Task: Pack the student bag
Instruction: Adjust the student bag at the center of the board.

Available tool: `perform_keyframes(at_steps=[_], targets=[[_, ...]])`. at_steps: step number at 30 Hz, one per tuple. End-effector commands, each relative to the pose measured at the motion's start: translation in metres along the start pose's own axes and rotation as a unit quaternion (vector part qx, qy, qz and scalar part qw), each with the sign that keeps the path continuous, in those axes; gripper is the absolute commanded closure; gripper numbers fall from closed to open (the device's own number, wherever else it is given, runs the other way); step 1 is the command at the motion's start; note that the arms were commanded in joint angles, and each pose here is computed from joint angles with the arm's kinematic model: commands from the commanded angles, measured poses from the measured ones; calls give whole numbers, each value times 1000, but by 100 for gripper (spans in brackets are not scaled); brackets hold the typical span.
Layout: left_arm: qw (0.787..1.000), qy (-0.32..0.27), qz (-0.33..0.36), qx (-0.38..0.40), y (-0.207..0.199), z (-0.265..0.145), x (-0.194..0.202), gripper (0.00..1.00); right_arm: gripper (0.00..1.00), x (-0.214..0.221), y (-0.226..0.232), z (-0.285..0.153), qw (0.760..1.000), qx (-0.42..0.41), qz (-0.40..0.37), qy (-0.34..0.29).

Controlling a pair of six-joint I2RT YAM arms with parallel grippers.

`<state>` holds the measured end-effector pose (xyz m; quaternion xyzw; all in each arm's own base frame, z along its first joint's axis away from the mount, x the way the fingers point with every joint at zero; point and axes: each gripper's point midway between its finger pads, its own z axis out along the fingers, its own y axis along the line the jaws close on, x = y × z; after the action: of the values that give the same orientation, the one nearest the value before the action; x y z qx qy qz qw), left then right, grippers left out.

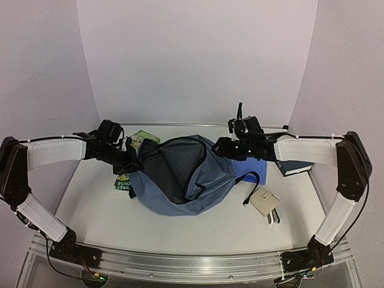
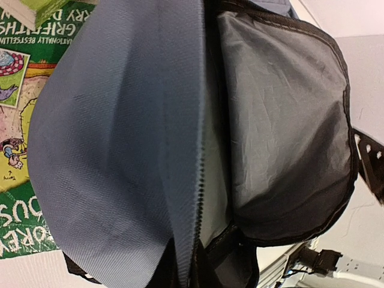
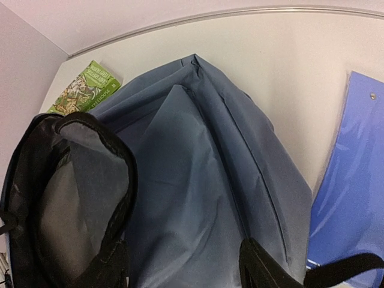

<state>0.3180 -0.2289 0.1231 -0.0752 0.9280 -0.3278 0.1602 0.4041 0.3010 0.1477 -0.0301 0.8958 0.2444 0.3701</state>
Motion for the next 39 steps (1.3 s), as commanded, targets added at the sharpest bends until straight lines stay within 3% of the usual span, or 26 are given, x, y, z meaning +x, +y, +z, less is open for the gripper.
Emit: perform_keyframes(at_steps=[1,8,12,17,20,22,24,26,28,33,39], targets=[[997,-45,39,47,-36,-26,-21,98,32,1,-1,-37,1000,9,24,-13],[995,-59,61,60,-51,-42,-27,100,8,18,69,-85,999,-41,9,-33],[994,-61,65,58,-51,-45,-27,100,6,38,93,-78,999,-41,19,-25],[994,-58,67,58,-51,-46,-25,100,11,63,107,-41,1000,-15,18,-5],[994,-59,69,57,-51,-47,-25,100,25,70,108,-22,1000,2,22,-1],[994,-61,69,54,-50,-48,-25,100,41,68,104,-16,1000,17,24,-9],[994,-64,70,47,-48,-50,-25,100,68,62,98,-18,999,35,23,-23],[994,-68,71,38,-44,-52,-26,100,85,51,95,-27,998,45,17,-40],[994,-71,71,31,-40,-55,-28,100,95,40,87,-35,997,56,9,-51],[995,-79,56,24,-22,-63,-40,100,100,20,37,-38,996,76,29,-40],[996,-73,51,27,-9,-52,-48,100,100,42,-14,-8,995,89,33,24]])
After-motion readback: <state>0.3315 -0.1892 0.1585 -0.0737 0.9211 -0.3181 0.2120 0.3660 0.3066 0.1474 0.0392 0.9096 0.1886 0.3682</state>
